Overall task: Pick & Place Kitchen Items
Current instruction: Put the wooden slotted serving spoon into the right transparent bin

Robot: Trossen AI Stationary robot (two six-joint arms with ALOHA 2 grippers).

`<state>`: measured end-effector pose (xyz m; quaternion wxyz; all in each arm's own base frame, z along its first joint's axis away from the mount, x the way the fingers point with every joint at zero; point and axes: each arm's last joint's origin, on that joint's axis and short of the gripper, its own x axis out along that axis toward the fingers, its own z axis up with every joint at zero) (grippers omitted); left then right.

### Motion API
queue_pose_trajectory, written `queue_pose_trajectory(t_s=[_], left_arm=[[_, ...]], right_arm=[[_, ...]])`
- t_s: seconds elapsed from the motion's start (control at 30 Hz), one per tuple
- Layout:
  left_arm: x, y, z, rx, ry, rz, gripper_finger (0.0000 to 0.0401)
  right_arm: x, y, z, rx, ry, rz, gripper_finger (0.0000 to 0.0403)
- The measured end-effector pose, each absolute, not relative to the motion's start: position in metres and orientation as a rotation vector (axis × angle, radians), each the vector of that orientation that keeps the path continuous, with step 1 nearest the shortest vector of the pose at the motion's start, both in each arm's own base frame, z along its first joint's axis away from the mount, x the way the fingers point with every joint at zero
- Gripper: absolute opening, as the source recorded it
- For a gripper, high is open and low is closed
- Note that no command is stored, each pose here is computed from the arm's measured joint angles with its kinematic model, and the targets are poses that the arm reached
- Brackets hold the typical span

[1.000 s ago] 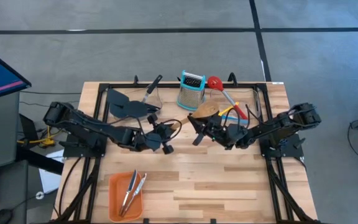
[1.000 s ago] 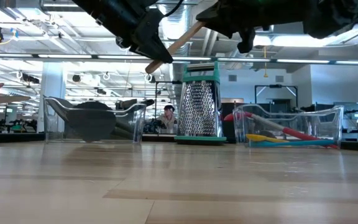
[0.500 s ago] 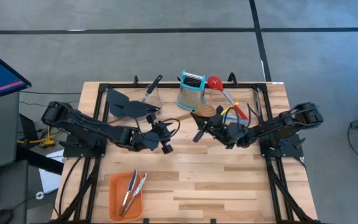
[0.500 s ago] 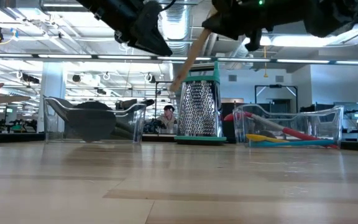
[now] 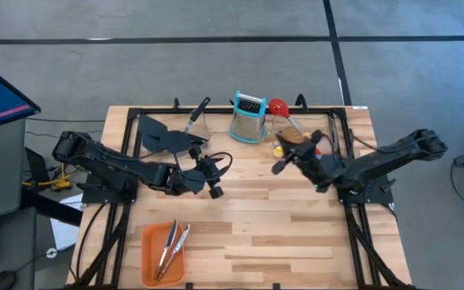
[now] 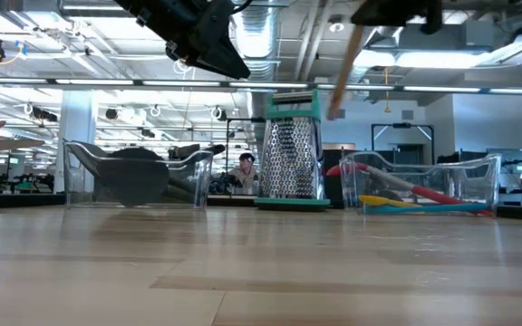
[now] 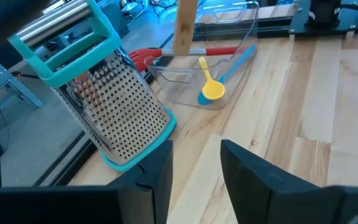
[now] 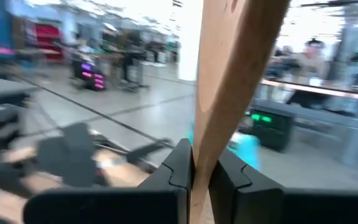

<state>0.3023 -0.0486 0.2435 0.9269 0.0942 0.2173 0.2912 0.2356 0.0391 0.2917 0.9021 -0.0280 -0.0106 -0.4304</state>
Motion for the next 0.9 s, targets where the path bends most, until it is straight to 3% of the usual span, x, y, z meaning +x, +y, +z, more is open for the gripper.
queue_pose_trajectory(t_s=[0.27,0.6,0.9], left_arm=[[0.302,-0.049,0.244,0.192,0.446,0.597,0.012],[0.302,-0.049,0.243,0.192,0.446,0.597,0.0119],[0.302,-0.049,0.243,0.191,0.447,0.597,0.0116]], right_arm=[[0.201,0.03,0.304,-0.115,0.065,-1.085,0.0018],[0.191,0.026,0.307,-0.215,0.158,-1.261,0.0018],[0.189,0.025,0.321,-0.236,0.177,-1.277,0.0018]])
